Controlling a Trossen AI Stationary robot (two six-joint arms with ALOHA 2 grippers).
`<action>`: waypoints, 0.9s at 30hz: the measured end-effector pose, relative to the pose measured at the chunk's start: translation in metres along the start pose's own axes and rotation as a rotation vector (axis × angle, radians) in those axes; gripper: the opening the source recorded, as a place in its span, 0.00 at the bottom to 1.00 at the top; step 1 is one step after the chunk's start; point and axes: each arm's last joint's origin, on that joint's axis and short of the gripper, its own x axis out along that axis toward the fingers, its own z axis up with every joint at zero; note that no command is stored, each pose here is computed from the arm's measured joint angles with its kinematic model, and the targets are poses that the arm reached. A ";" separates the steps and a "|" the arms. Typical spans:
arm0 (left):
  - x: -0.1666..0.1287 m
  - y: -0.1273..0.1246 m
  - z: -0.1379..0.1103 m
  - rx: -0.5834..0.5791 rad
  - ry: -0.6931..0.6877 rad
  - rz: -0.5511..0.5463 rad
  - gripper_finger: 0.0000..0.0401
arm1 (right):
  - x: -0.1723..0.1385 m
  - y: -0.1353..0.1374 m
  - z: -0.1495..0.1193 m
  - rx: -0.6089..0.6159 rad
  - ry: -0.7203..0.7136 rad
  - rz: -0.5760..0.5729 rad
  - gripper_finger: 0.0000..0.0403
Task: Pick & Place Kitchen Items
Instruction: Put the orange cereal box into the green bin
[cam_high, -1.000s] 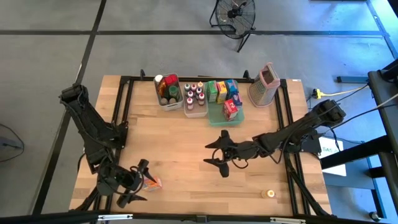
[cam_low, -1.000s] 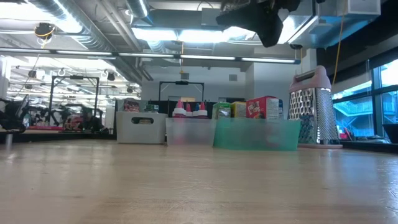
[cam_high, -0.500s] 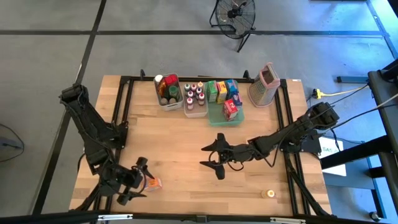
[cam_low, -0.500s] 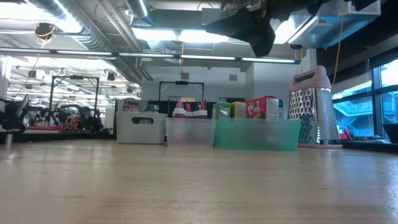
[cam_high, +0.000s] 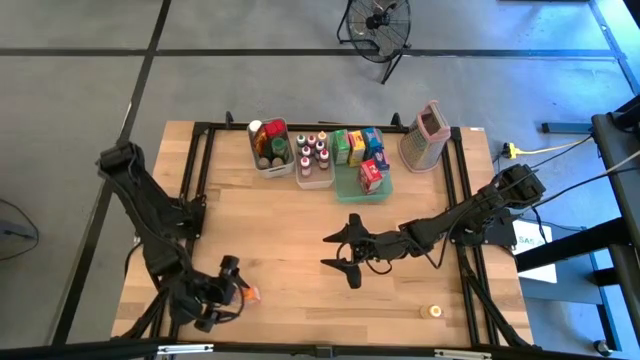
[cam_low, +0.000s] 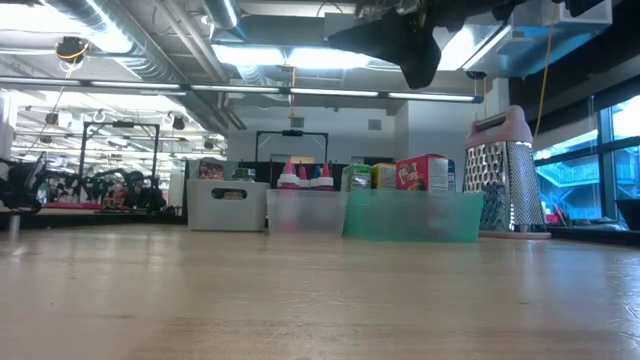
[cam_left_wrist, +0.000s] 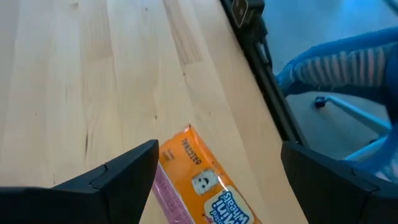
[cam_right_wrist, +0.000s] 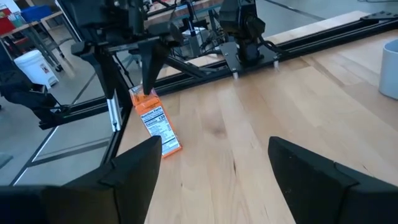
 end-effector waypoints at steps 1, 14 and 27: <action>0.002 -0.001 -0.001 0.004 0.007 0.005 0.83 | 0.000 0.000 0.000 -0.001 0.001 0.000 0.74; 0.000 0.006 -0.008 -0.057 0.064 0.094 0.83 | 0.000 0.000 0.000 -0.001 0.002 -0.001 0.74; -0.010 0.006 0.001 -0.128 0.112 0.119 0.83 | 0.000 0.000 0.000 -0.002 0.002 -0.001 0.74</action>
